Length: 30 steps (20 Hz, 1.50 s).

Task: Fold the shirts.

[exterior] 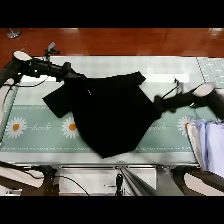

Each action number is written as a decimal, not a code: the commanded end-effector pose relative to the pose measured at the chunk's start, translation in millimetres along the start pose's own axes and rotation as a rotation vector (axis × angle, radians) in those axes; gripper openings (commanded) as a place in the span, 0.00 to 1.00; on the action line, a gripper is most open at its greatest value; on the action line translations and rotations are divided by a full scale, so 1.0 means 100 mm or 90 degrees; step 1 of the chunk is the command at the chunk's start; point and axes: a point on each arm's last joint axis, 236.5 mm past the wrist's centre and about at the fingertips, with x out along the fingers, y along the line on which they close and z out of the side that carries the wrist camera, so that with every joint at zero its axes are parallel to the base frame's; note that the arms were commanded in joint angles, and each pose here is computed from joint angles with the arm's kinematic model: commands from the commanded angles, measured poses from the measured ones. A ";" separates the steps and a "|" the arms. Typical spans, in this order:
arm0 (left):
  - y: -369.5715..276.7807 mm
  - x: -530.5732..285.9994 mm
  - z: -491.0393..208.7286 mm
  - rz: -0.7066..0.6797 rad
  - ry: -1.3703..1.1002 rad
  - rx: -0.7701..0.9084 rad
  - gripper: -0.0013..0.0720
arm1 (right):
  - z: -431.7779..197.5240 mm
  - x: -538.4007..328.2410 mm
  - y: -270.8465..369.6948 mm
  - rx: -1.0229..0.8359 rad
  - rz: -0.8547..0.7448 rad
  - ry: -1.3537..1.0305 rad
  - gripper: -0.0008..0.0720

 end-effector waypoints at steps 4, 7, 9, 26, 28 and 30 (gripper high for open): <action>-0.24 -0.15 -1.14 -0.005 0.001 -0.015 0.05 | 1.39 -0.79 -0.12 -0.037 -0.016 -0.120 0.04; -0.36 -0.03 -1.79 -0.040 -0.020 -0.082 0.05 | 1.81 -0.61 0.10 -0.043 0.039 -0.128 0.04; -0.29 0.02 -1.98 -0.039 -0.052 -0.123 0.05 | 1.93 -0.37 0.17 -0.030 0.073 -0.112 0.04; 0.90 -1.41 -0.43 0.227 -0.184 -0.154 0.98 | 0.99 -1.63 -1.24 0.090 -0.151 -0.130 0.87; 1.04 -1.15 -0.52 0.207 -0.132 -0.168 0.98 | 0.58 -1.31 -1.29 0.112 -0.118 -0.116 0.87; 1.02 -0.77 -0.58 0.154 -0.074 -0.158 0.98 | 0.16 -0.94 -1.22 0.120 -0.072 -0.077 0.87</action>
